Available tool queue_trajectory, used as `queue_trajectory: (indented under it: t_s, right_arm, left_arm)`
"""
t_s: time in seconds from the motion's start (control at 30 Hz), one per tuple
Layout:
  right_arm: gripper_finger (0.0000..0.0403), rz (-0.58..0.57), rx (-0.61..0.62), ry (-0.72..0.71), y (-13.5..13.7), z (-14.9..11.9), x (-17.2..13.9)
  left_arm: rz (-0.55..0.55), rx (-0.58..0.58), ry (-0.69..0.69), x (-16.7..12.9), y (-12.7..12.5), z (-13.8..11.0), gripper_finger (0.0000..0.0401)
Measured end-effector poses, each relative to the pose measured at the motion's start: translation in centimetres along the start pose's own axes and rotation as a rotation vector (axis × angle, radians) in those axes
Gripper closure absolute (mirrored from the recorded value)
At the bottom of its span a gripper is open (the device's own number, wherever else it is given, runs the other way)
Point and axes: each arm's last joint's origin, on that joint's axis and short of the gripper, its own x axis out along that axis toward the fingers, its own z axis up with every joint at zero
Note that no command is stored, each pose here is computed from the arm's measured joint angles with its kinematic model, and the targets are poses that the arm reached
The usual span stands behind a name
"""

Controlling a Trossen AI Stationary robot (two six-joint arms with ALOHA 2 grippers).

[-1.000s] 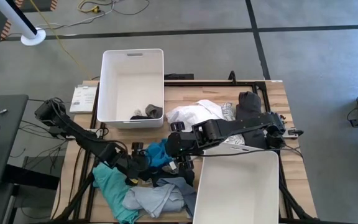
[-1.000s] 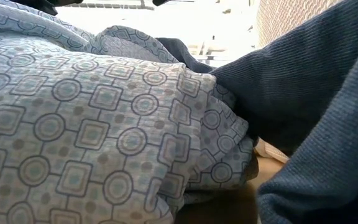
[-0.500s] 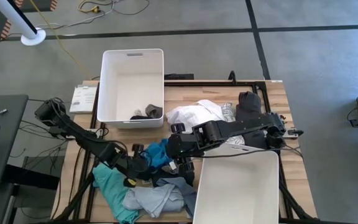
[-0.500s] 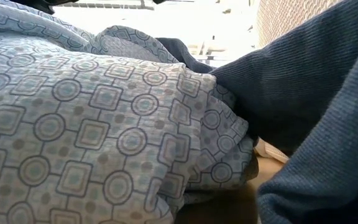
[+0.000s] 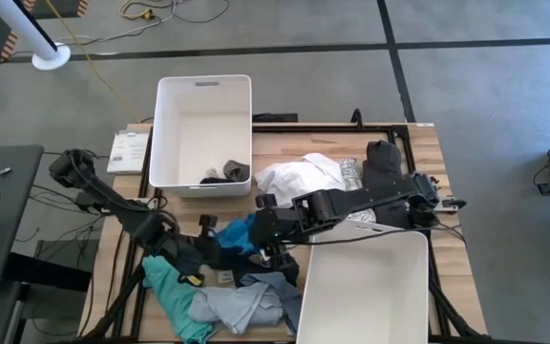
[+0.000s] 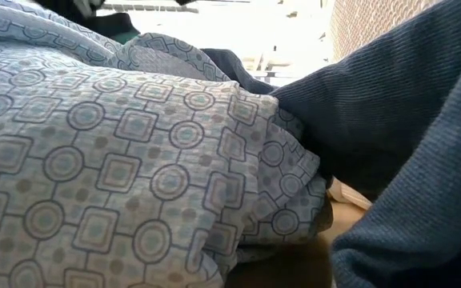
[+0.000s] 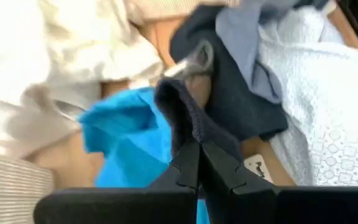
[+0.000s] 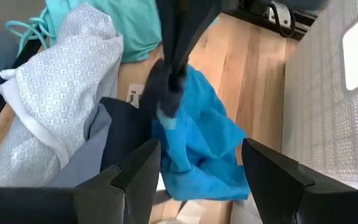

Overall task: Sort clothes
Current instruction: Put the blue sock into the top white laundry bin

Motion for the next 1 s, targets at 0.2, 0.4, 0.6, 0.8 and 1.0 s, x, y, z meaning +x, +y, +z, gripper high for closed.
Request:
queue_trajectory:
  t_s: [0.2, 0.4, 0.6, 0.8, 1.0]
  right_arm:
    - [0.0159, -0.021, 0.025, -0.014, -1.0, -0.7, 1.5]
    - [0.0159, -0.046, 0.030, -0.098, -1.7, -0.3, 2.0]
    - [0.0158, 0.021, 0.004, -0.160, -1.6, 0.2, 2.0]
    - [0.0158, 0.068, 0.008, -0.205, -1.5, 0.6, 1.9]
    - [0.0164, 0.064, 0.044, -0.222, -1.6, 0.6, 3.7]
  left_arm:
    - [0.088, 0.014, -0.064, -3.1, 0.7, 1.0, 0.0401]
    - [0.127, 0.037, -0.107, -4.8, 0.9, 1.6, 0.0401]
    - [0.162, 0.053, -0.096, -5.0, 1.1, 1.5, 0.0401]
    - [0.189, 0.075, -0.101, -5.0, 1.1, 1.6, 0.0401]
    - [0.204, 0.084, -0.139, -5.1, 1.1, 2.0, 0.0401]
